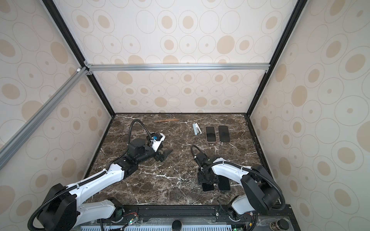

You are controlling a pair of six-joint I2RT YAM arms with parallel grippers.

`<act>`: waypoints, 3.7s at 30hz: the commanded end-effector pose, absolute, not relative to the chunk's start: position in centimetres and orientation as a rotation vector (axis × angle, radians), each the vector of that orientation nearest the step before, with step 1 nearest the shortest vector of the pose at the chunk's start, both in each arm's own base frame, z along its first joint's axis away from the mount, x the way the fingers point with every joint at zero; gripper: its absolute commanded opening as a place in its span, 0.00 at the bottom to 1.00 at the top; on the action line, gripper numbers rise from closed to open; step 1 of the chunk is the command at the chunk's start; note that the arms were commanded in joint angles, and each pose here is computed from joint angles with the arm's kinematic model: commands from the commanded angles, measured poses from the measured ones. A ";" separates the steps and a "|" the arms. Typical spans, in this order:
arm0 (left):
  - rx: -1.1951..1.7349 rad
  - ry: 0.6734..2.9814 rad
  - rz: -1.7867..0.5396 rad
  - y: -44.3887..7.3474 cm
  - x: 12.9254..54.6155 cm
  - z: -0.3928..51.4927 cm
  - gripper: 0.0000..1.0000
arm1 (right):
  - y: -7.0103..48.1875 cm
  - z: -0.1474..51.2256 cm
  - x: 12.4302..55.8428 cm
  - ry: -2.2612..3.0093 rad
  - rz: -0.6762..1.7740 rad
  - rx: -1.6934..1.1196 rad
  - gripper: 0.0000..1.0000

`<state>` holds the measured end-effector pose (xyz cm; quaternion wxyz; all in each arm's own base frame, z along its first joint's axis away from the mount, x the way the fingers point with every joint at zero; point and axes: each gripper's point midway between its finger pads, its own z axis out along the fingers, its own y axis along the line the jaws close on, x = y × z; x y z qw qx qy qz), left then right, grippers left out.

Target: Put the phone into the phone case

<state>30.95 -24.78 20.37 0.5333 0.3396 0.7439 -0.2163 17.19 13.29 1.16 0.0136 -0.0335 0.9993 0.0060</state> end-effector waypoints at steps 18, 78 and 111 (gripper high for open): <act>0.615 1.939 -0.789 -27.3 32.9 25.2 0.90 | 18.6 8.6 23.1 2.655 0.136 -0.527 0.53; 0.373 1.054 -1.524 -23.2 26.3 52.5 0.00 | 24.4 49.3 27.2 1.394 1.428 -0.593 0.69; 0.321 1.113 -1.435 -22.7 27.3 50.5 0.45 | 27.1 50.9 26.0 1.382 1.544 -0.725 0.00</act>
